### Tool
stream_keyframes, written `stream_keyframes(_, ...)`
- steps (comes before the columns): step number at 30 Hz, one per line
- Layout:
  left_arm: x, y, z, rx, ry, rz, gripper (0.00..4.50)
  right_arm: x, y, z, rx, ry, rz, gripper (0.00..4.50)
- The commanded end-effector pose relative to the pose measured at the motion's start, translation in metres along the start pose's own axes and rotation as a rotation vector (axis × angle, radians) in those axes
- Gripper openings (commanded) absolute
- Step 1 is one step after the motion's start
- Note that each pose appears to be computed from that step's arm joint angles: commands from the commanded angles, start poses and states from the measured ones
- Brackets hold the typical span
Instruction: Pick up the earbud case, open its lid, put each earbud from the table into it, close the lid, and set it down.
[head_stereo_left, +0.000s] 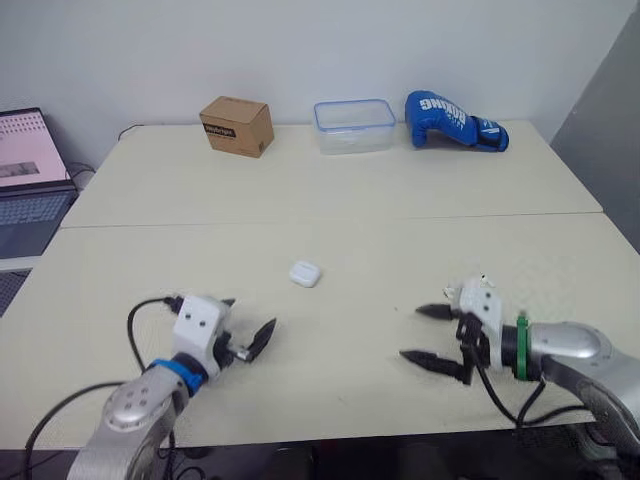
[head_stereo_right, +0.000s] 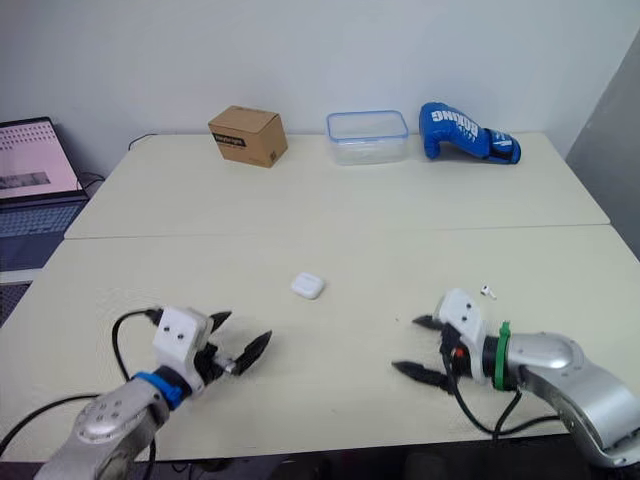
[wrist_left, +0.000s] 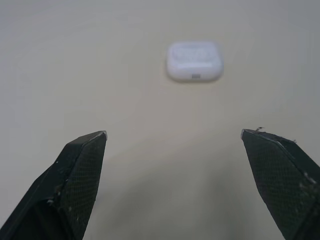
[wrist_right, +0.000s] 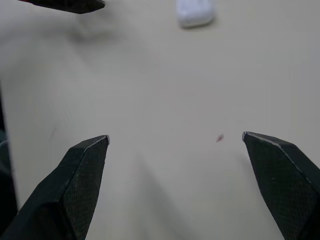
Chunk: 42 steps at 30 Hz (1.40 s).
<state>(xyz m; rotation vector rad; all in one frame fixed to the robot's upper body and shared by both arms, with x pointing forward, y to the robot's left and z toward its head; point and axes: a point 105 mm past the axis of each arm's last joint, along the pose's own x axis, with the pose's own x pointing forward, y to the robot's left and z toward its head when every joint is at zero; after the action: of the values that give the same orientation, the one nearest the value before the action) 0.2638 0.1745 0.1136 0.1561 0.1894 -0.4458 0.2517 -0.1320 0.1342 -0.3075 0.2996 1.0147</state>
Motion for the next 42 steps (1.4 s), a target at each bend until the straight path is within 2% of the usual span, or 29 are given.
stream_keyframes(1,0.02,-0.005,0.013,-0.01,0.013,-0.033,4.5,-0.007,-0.011,0.022,-0.1,-0.056,-0.025,4.47)
stream_keyframes(7,0.048,-0.01,0.027,-0.014,-0.002,-0.054,4.5,-0.011,-0.025,0.041,-0.17,-0.111,-0.058,4.47)
stream_keyframes(15,0.074,-0.018,0.012,-0.014,0.031,-0.043,4.5,-0.007,-0.03,0.061,-0.178,-0.21,-0.084,4.47)
stream_keyframes(26,0.088,-0.018,-0.005,-0.036,0.069,-0.021,4.5,0.0,-0.02,0.05,-0.16,-0.207,-0.04,4.47)
stream_keyframes(42,0.087,-0.021,-0.008,-0.038,0.089,0.003,4.5,0.004,-0.013,0.049,-0.167,-0.207,0.015,4.47)
